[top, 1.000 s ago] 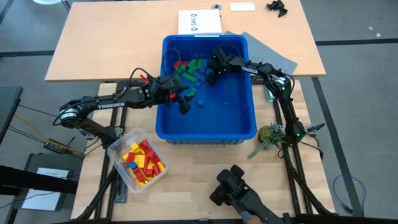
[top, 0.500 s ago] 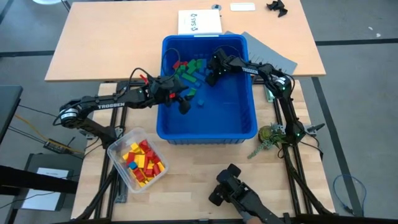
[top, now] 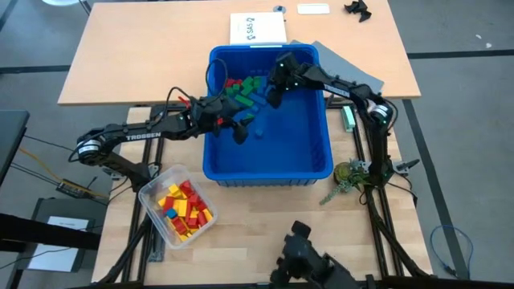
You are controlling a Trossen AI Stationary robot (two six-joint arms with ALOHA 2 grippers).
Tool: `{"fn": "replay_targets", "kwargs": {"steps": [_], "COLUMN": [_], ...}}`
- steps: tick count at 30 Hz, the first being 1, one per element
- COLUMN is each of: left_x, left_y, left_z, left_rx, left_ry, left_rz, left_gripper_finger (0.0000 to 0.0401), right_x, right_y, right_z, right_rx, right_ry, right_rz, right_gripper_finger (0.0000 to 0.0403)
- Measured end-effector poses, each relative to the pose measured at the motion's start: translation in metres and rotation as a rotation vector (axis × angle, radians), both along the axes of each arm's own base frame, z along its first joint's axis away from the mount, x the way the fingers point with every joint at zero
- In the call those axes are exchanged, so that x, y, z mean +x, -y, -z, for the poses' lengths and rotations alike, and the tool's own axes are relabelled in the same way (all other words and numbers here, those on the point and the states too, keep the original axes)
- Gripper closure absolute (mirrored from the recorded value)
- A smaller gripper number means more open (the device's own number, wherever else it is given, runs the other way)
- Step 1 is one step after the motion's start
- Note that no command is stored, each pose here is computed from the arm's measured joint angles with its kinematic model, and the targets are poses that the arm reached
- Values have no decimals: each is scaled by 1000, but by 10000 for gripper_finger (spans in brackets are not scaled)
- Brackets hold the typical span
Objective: Sort Items/Unsort Items
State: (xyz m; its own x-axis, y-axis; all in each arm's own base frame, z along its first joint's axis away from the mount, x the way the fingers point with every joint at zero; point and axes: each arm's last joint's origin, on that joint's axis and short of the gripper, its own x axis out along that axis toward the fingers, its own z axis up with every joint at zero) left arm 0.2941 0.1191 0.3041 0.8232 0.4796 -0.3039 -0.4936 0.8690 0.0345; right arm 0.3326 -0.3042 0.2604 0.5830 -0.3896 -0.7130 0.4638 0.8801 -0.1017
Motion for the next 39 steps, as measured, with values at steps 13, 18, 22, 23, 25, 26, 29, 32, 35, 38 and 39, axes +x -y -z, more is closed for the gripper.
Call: {"fn": "replay_targets", "kwargs": {"steps": [13,18,22,23,25,26,29,32,35,38,39], "left_x": [-27,-61,-86,-92,-104,-111,-125,-134,-139,-139,-139], "left_y": [22,36,45,47,51,53,58,61,63,63,63], "left_z": [-71,-107,-123,-127,-136,-139,-146,-150,-153,-153,-153], "left_rx": [71,97,60,57,54,53,46,50,56,54,54], "left_ry": [244,336,369,380,424,442,496,522,539,537,536], "left_rz": [38,48,41,41,42,44,44,48,51,51,51], "left_gripper_finger": [153,153,153,153,153,153,153,153,153,153,153], "right_x": [20,39,57,62,70,73,81,95,115,133,141], "right_y": [-115,-158,-196,-205,-222,-230,-252,-272,-288,-299,-302], "right_z": [-88,-92,-94,-96,-103,-106,-114,-111,-97,-88,-88], "right_rx": [-45,-24,-19,-30,-47,-49,-55,-56,-44,-40,-45], "right_ry": [162,195,253,292,372,404,507,594,633,655,677], "right_rz": [-324,-419,-498,-516,-552,-567,-606,-645,-676,-700,-705], "right_gripper_finger": [237,237,237,237,237,237,237,237,237,237,237]}}
